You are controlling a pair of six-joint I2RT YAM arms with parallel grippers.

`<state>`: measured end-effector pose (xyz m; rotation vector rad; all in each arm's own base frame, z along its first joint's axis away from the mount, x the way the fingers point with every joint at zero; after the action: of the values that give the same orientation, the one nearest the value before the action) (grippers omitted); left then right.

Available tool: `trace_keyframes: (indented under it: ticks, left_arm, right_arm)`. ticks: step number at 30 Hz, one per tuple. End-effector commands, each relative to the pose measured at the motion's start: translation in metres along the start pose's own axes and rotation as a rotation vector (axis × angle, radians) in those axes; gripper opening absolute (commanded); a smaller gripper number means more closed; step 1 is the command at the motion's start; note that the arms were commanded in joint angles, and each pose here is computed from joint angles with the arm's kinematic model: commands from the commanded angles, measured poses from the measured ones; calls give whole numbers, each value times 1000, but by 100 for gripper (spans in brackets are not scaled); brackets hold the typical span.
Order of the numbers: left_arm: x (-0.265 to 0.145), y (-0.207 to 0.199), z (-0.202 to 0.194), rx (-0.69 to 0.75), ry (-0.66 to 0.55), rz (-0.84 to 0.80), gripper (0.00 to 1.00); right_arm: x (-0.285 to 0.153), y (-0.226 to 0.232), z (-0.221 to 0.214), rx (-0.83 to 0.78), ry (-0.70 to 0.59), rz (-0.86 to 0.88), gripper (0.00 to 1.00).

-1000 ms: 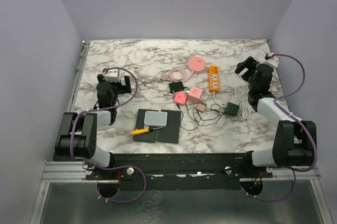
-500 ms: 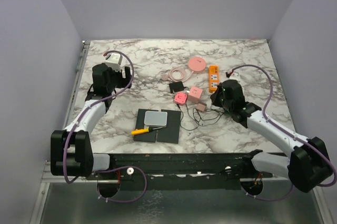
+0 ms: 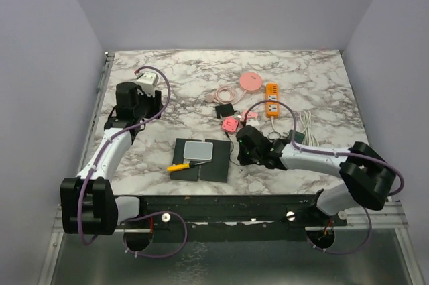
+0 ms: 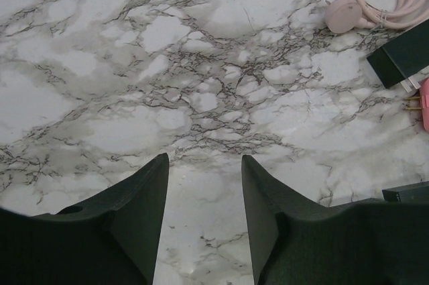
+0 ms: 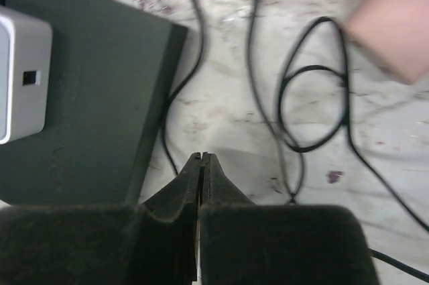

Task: Insert the plug

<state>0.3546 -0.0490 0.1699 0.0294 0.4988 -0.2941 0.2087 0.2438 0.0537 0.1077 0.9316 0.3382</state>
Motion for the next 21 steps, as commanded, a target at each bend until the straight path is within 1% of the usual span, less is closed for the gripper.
trace_keyframes:
  ticks: [1, 4, 13, 18, 21]
  left_arm:
    - [-13, -3, 8, 40, 9, -22, 47]
    - [-16, -4, 9, 53, 13, -24, 45]
    - [-16, -2, 5, 81, 28, -21, 44]
    - [-17, -3, 7, 83, 27, -26, 43]
    - [-18, -3, 10, 86, 26, -26, 43]
  right_arm:
    - [8, 34, -2, -72, 1, 36, 1]
    - [14, 37, -11, -96, 23, 26, 0]
    - [28, 43, -21, -114, 54, 23, 1]
    - [24, 44, 2, -177, 12, -30, 0]
    - [17, 37, 13, -215, 1, -98, 1]
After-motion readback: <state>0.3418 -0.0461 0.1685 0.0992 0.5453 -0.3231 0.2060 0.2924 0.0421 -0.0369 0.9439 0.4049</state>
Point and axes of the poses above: each gripper's point midway between its finger pads, its own x axis out along the fingers, its own y axis along the line the jaws close on, z = x × y, the point moved 2 cm from there along -x, back along the fingers, and after that the axes turned 1 degree about -x, right-handed, at the moved point
